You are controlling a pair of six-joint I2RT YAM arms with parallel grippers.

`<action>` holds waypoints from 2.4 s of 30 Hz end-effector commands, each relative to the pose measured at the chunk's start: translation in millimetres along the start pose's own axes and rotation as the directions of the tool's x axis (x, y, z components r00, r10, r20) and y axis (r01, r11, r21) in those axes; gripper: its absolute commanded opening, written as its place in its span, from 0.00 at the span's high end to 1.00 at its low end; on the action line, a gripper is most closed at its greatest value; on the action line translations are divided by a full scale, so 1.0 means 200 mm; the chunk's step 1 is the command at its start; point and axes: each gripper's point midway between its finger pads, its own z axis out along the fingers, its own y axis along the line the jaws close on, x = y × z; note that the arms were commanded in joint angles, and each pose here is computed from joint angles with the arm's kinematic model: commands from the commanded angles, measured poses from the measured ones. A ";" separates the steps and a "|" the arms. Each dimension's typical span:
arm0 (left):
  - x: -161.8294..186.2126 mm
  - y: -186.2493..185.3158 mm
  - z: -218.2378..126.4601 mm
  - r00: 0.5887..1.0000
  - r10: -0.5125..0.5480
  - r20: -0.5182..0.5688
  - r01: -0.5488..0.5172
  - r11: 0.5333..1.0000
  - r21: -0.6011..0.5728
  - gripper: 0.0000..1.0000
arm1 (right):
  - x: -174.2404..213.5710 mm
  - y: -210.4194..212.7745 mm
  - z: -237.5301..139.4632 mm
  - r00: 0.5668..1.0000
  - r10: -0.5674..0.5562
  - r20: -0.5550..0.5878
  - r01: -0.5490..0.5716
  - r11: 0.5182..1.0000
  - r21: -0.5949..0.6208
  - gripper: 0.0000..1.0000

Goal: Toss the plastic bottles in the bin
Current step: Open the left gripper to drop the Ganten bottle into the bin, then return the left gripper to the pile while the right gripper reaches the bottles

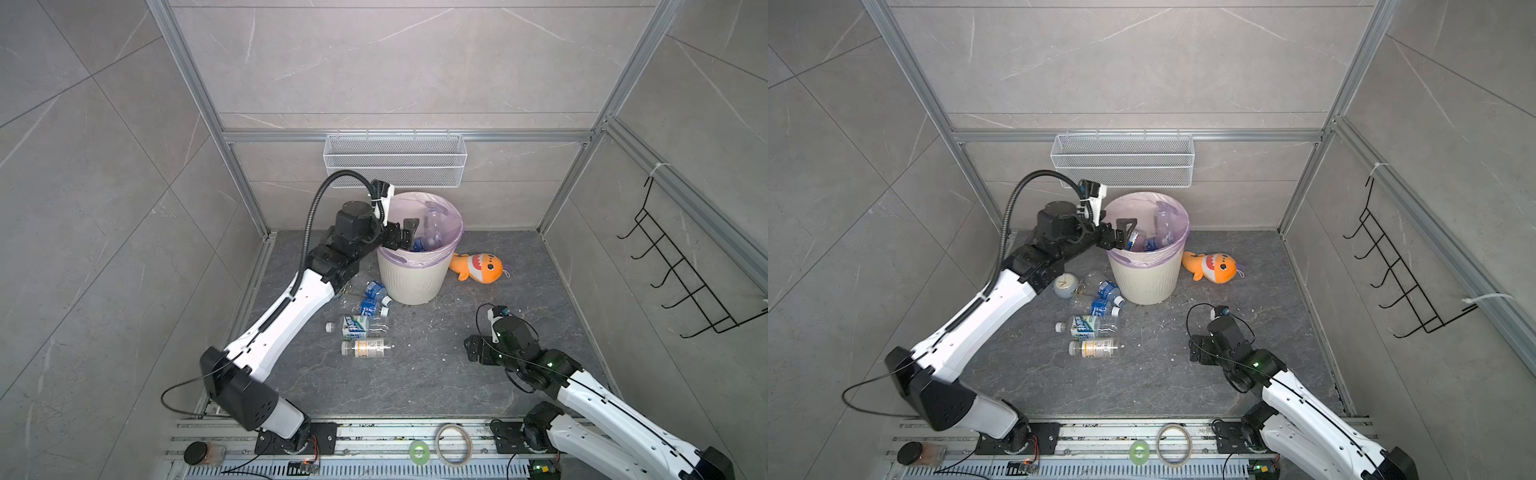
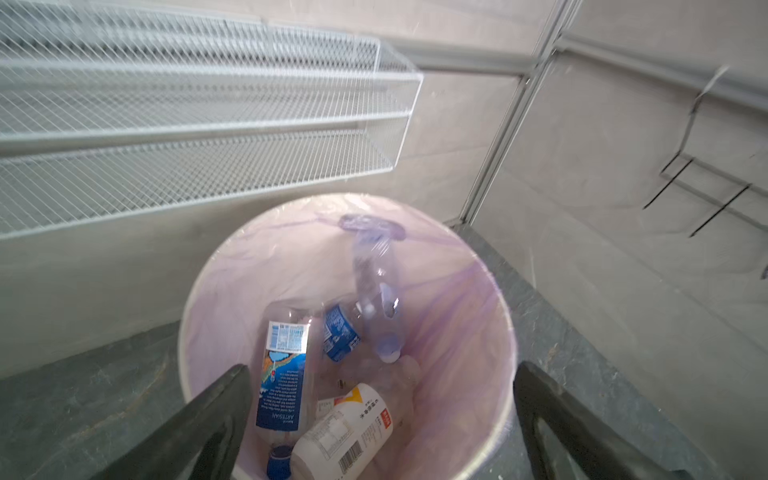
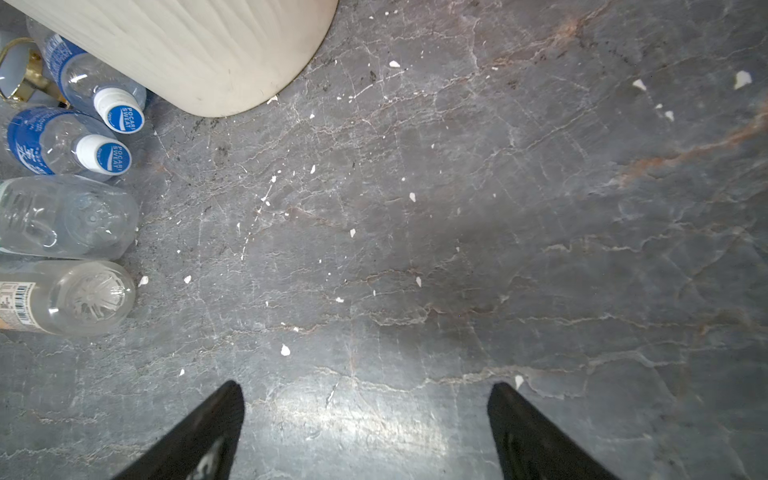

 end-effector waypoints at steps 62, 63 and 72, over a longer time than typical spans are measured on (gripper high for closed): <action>1.49 0.70 -0.84 0.921 -0.386 -0.050 0.312 0.808 -0.500 0.03 | 0.14 1.46 0.24 0.505 -0.860 0.073 0.852 0.484 -0.197 0.11; 1.50 0.71 -0.85 0.922 -0.383 -0.055 0.305 0.807 -0.505 0.03 | 0.15 1.48 0.26 0.498 -0.864 0.070 0.855 0.476 -0.204 0.11; 1.52 0.75 -0.91 0.929 -0.370 -0.022 0.298 0.779 -0.552 0.04 | 0.19 1.52 0.40 0.467 -0.884 0.030 0.866 0.450 -0.219 0.11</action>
